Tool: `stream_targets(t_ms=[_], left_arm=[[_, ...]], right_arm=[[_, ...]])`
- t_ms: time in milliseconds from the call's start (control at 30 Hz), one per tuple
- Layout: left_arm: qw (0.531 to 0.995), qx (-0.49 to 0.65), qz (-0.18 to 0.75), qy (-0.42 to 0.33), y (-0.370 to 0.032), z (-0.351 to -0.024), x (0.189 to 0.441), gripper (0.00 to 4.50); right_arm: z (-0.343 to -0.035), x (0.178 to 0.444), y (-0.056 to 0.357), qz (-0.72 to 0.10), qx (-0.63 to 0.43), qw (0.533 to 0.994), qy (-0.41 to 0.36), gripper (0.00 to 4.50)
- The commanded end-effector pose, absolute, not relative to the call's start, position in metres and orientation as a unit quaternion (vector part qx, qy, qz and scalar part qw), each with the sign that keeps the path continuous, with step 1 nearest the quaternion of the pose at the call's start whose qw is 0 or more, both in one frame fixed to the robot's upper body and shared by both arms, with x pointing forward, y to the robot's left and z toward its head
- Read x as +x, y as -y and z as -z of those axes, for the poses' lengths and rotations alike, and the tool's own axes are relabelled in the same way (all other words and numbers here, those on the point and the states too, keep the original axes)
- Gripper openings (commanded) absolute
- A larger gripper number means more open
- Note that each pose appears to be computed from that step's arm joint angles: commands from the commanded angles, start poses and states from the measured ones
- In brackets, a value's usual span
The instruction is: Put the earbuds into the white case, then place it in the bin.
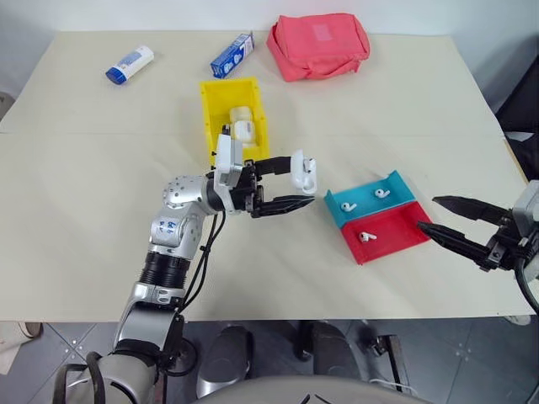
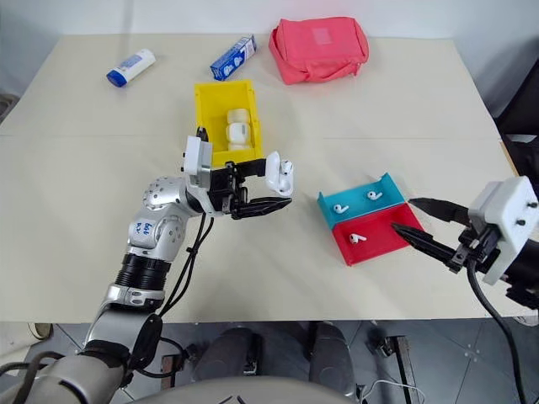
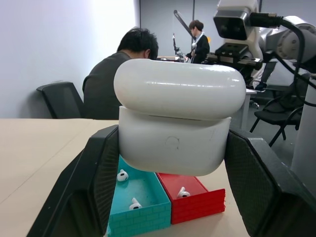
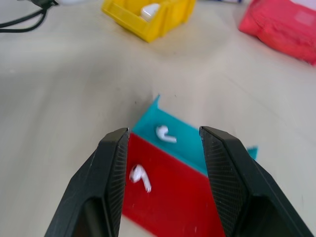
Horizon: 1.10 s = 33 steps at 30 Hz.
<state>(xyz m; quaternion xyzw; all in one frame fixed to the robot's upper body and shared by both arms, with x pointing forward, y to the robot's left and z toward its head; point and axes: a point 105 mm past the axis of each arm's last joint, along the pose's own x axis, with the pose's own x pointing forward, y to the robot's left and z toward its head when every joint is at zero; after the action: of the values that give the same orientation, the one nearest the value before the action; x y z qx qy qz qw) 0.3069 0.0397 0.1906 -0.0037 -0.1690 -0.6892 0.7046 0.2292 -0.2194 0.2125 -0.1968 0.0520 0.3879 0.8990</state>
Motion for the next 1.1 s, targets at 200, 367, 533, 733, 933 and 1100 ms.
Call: stream_targets(t_ms=[200, 367, 533, 733, 933, 1100], left_arm=[[0.705, 0.003, 0.685, 0.186, -0.042, -0.196, 0.299, 2.80], [0.713, 0.006, 0.677, 0.185, -0.045, -0.196, 0.297, 2.80], [0.721, 0.007, 0.668, 0.183, -0.049, -0.194, 0.295, 2.80], [0.727, 0.008, 0.662, 0.185, -0.050, -0.193, 0.294, 2.80], [0.724, 0.007, 0.664, 0.185, -0.049, -0.192, 0.290, 2.80], [0.725, 0.006, 0.664, 0.185, -0.049, -0.191, 0.289, 2.80]], right_arm=[[-0.188, 0.272, 0.234, -0.398, -0.276, 0.863, -0.146, 2.38], [-0.189, 0.295, 0.232, -0.420, -0.303, 0.839, -0.165, 2.38], [-0.179, 0.315, 0.237, -0.425, -0.341, 0.805, -0.234, 2.38], [-0.183, 0.341, 0.224, -0.447, -0.363, 0.784, -0.232, 2.38], [-0.172, 0.355, 0.229, -0.430, -0.376, 0.769, -0.288, 2.38], [-0.170, 0.361, 0.227, -0.431, -0.378, 0.763, -0.299, 2.38]])
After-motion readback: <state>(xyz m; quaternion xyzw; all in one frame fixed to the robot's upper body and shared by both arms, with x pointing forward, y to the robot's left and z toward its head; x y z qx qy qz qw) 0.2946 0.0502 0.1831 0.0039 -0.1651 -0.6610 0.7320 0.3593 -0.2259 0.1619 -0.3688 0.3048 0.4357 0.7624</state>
